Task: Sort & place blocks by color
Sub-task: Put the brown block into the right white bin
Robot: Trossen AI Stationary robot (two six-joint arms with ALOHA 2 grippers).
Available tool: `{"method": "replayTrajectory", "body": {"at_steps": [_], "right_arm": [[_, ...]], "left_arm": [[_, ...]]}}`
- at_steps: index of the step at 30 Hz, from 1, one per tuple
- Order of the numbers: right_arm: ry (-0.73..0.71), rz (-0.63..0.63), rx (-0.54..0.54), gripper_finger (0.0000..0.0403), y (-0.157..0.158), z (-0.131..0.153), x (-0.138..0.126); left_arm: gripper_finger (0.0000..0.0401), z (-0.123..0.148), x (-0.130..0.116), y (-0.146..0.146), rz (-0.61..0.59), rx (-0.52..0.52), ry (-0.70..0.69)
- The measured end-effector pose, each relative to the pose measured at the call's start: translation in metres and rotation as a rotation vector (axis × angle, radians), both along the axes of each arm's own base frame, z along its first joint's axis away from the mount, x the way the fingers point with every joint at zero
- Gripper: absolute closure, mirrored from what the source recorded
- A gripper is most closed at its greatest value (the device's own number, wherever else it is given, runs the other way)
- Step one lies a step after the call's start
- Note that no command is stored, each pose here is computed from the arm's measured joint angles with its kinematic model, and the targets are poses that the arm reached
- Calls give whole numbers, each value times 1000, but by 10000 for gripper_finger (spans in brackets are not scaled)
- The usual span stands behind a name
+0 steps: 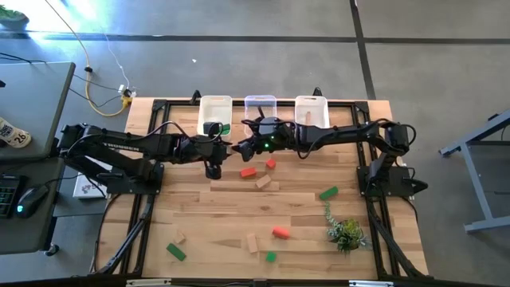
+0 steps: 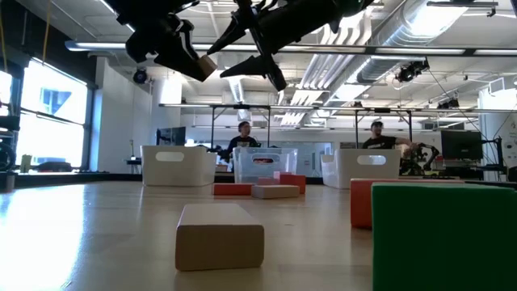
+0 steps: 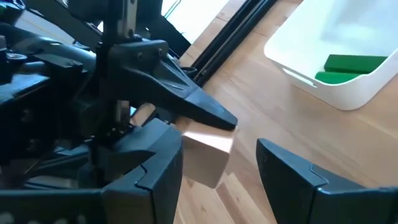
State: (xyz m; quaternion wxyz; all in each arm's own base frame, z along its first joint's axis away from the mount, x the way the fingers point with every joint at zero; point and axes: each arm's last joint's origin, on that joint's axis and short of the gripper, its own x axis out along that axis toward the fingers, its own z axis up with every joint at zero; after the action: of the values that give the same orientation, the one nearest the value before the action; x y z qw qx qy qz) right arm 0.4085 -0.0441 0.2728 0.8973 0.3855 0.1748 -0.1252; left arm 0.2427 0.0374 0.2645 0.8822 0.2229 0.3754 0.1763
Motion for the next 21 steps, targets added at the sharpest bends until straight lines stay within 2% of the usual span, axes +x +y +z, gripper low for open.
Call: {"method": "replayTrajectory", "body": {"at_steps": [13, 21], "right_arm": [[-27, -7, 6, 212, 13, -1, 4], [-57, -2, 39, 212, 11, -17, 17]], "left_arm": [[290, 0, 0, 0, -6, -5, 0], [290, 0, 1, -1, -15, -11, -11]]}}
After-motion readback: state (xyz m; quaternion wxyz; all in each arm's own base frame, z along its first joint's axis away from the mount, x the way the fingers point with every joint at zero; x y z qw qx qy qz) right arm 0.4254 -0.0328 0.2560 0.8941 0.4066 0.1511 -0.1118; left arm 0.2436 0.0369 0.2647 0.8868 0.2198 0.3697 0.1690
